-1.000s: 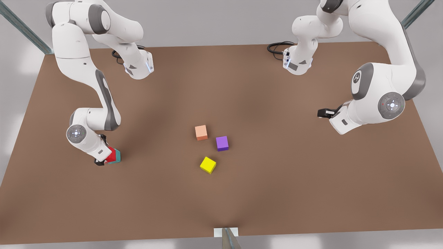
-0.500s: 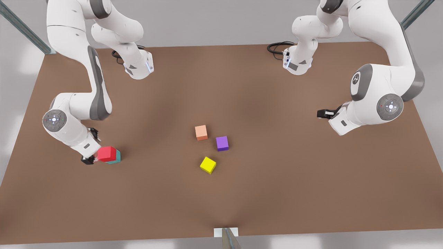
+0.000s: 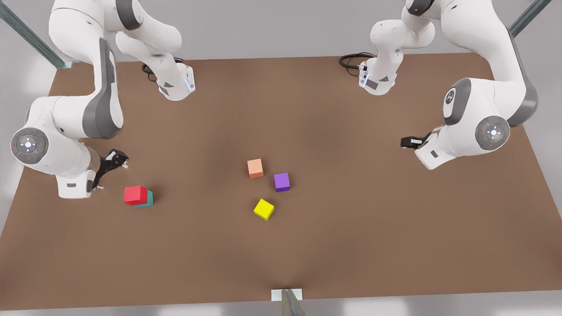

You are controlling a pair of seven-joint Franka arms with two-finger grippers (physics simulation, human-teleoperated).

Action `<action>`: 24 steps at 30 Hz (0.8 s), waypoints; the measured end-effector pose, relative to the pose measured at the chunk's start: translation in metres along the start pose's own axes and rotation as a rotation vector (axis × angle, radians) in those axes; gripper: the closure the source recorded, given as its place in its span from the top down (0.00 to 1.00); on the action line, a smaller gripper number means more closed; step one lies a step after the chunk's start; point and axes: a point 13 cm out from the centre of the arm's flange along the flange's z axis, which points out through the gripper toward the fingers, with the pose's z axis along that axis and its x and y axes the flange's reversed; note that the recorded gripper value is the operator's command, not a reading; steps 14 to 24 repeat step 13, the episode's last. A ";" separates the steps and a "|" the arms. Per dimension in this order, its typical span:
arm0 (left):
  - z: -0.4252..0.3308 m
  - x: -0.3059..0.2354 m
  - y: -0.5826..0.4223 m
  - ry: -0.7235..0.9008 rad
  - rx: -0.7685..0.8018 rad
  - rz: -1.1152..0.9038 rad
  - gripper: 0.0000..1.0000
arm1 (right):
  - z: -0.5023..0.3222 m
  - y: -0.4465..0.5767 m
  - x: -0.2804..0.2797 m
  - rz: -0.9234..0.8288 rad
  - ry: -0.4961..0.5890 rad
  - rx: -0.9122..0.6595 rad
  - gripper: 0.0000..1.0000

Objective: Pick up red wooden cube and pass to hand red wooden cube and place in blue wooden cube

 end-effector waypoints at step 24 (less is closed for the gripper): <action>0.004 0.001 0.002 0.014 -0.007 -0.008 1.00 | -0.027 0.053 0.070 0.437 0.082 -0.058 1.00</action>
